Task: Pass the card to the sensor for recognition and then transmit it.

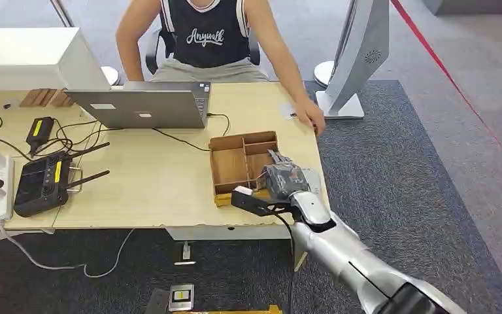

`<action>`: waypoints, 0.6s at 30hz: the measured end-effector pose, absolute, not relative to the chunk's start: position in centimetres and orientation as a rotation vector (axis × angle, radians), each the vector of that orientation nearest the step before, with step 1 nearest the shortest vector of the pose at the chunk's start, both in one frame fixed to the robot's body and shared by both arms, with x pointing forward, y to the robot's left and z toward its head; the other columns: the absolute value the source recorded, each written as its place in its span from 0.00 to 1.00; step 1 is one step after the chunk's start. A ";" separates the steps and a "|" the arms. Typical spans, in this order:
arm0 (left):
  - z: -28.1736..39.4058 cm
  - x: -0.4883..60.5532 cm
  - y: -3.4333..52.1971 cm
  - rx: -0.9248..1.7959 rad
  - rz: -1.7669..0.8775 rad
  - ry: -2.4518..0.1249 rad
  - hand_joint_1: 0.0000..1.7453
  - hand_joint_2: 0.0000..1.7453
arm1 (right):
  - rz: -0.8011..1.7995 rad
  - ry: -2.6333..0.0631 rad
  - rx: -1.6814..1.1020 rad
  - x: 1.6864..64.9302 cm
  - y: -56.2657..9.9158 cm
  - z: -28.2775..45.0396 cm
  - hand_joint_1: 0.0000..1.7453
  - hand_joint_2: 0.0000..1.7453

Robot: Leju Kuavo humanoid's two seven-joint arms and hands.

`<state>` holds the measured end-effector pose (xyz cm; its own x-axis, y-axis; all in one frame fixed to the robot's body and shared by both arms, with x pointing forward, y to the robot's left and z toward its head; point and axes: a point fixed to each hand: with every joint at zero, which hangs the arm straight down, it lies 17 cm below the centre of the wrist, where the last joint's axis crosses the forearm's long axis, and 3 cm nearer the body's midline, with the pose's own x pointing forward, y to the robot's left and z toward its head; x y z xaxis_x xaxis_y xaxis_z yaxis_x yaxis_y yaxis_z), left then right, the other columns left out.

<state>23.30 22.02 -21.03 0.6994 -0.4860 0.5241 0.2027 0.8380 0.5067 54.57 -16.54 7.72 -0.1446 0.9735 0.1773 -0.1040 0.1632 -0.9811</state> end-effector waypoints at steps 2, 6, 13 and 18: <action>-21.0 23.4 22.0 0.435 -0.400 -0.703 0.00 0.00 | 1.210 -1.363 -0.964 55.2 -16.7 9.4 1.00 1.00; -20.7 23.7 21.8 0.434 -0.415 -0.727 0.00 0.00 | 1.148 -1.439 -1.036 57.1 -17.5 14.8 1.00 1.00; -20.6 23.8 21.6 0.428 -0.414 -0.743 0.00 0.00 | 1.034 -1.575 -1.123 58.8 -19.1 23.9 1.00 1.00; -20.6 23.8 21.6 0.429 -0.412 -0.741 0.00 0.00 | 0.992 -1.630 -1.171 59.1 -20.1 27.8 1.00 1.00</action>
<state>23.83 21.64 -20.62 0.6667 -0.4998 0.5529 0.2053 0.8363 0.5084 59.07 -20.07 27.77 -0.1765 0.9646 0.1960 0.2691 0.2388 -0.9330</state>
